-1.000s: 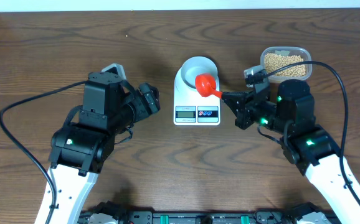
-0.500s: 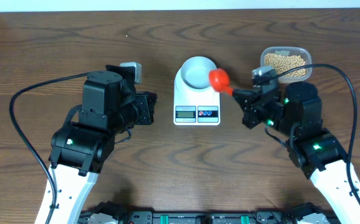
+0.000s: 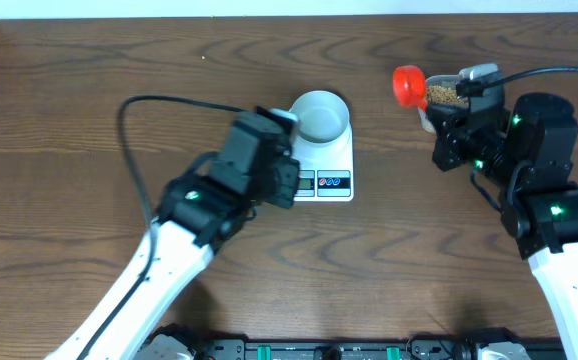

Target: Scoop item into bowl and weigh 50g on scale

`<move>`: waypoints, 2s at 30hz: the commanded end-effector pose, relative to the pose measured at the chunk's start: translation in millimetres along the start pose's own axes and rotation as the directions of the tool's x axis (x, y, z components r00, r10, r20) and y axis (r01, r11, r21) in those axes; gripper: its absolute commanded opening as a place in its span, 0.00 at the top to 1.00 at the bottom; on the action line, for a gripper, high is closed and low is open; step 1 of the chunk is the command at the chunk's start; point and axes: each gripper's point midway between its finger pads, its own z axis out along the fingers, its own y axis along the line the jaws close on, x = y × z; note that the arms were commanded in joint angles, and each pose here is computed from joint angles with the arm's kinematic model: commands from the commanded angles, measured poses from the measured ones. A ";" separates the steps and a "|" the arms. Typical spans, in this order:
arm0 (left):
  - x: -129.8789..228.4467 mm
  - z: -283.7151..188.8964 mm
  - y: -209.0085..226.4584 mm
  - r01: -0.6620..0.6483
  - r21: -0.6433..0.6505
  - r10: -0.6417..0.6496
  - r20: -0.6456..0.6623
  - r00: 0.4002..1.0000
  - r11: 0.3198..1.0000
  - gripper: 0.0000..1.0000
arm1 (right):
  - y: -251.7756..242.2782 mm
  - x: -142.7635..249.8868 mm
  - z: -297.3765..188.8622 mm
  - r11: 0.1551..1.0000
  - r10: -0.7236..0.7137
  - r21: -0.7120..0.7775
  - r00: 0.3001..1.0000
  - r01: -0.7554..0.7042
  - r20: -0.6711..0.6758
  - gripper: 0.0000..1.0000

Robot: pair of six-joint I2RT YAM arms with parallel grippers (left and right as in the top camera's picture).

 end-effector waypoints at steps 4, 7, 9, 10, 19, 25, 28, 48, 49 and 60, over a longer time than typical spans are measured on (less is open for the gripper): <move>14.4 48.2 -12.0 -0.174 -0.097 0.164 -0.102 0.981 0.980 0.93 | -12.3 -6.2 4.7 0.999 -0.030 0.031 1.000 0.030 -0.005 0.99; 21.4 69.1 -6.0 -0.228 -0.196 0.202 -0.142 0.969 0.954 0.93 | -13.1 -3.2 6.8 0.999 -0.025 0.031 1.000 0.026 -0.017 0.99; 25.7 79.2 -5.4 -0.247 -0.221 0.214 -0.162 0.963 0.944 0.93 | -13.1 -1.6 6.8 0.999 -0.023 0.031 0.999 0.024 -0.024 0.99; 28.3 83.7 -6.2 -0.251 -0.220 0.216 -0.172 0.961 0.943 0.93 | -13.1 -1.0 6.8 0.999 -0.022 0.031 0.999 0.023 -0.026 0.99; 38.1 123.4 -6.0 -0.230 -0.229 0.185 -0.201 0.962 0.946 0.93 | -13.1 -1.4 6.8 0.999 -0.031 0.031 0.999 0.032 -0.025 0.99; 37.6 140.9 -8.3 -0.225 -0.224 0.185 -0.189 0.964 0.948 0.93 | -14.5 -1.7 6.6 0.998 -0.041 0.036 0.999 0.042 -0.024 0.99; 36.1 143.4 -9.2 -0.218 -0.224 0.179 -0.180 0.967 0.950 0.93 | -16.7 -3.7 6.1 0.998 -0.041 0.042 0.999 0.042 -0.016 0.99; 58.0 176.8 -12.9 -0.198 -0.187 0.152 -0.231 0.961 0.962 0.93 | -39.3 -11.9 0.1 0.995 -0.025 0.097 0.999 0.023 0.020 0.99; 59.2 178.3 -12.6 -0.198 -0.187 0.152 -0.235 0.960 0.962 0.93 | -39.3 -12.3 0.1 0.995 -0.025 0.097 0.999 0.023 0.022 0.99; 56.9 185.0 -13.8 -0.190 -0.183 0.152 -0.204 0.967 0.965 0.93 | -39.3 -12.9 0.1 0.995 -0.026 0.097 0.999 0.024 0.024 0.99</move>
